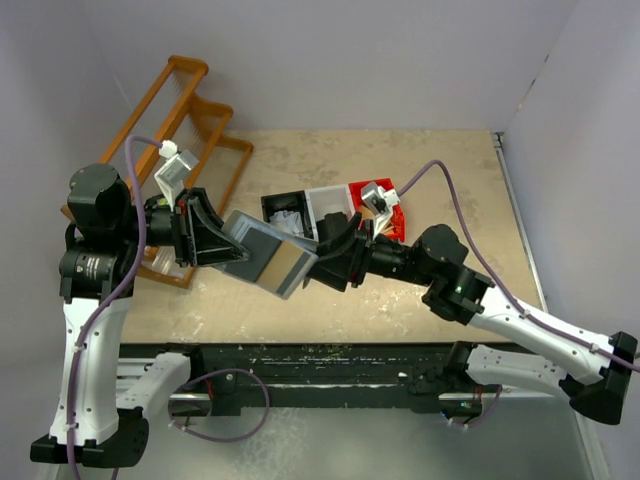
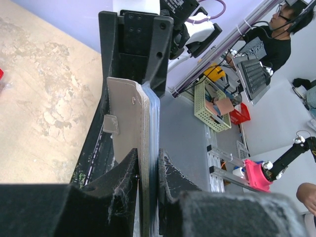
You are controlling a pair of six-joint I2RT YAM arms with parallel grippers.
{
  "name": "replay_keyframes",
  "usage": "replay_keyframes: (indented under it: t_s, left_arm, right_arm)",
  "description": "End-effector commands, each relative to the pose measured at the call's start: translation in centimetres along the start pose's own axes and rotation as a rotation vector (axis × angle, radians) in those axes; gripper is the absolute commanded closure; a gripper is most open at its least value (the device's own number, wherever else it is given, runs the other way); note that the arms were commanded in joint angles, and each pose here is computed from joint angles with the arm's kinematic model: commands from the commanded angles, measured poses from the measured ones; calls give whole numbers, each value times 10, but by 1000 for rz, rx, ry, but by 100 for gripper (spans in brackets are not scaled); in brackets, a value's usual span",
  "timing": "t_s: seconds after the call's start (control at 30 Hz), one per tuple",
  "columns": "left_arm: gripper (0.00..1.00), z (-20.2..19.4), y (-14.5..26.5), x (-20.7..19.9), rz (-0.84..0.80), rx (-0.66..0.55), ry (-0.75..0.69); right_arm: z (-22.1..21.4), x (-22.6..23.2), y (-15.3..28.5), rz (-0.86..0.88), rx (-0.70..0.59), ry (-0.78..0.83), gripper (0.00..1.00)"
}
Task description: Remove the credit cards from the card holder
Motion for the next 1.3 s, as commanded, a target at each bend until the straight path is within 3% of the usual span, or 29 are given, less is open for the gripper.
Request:
replay_keyframes:
  t_s: [0.0, 0.17, 0.43, 0.63, 0.77, 0.9, 1.0, 1.13, 1.27]
  left_arm:
    - [98, 6, 0, -3, 9, -10, -66]
    - [98, 5, 0, -2, 16, -10, -71]
    - [98, 3, 0, 4, 33, -9, -66]
    - [97, -6, -1, 13, 57, -4, -56]
    - [94, -15, 0, 23, 99, 10, -74]
    - [78, -21, 3, 38, 206, 29, -150]
    - [57, -25, 5, 45, 243, 47, -193]
    - [36, -33, 6, 47, 240, 58, -243]
    - [26, -40, 6, 43, 220, 51, -304]
  right_arm:
    - [19, 29, -5, 108, -46, 32, 47]
    - [15, 26, -8, 113, -28, 9, 35]
    - [14, 38, -24, 223, -5, -56, 31]
    - [16, 34, -41, 196, -30, -99, 35]
    - [12, 20, -49, 129, -43, -136, 48]
    - [18, 9, -57, -16, -74, -162, 76]
    - [12, -12, -60, -198, -72, -182, 100]
    - [11, -29, -64, -398, -97, -188, 100]
    - [10, -29, -74, -499, -116, -174, 100]
Point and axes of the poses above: each gripper's point midway between its finger pads, its own y axis back along the fingers, its own x axis along the line the jaws close on, z = x × y, the point moved 4 cm from there along y, back along the fingers, and after that the axes turned 13 degrees about -y, right-handed, at the moved point
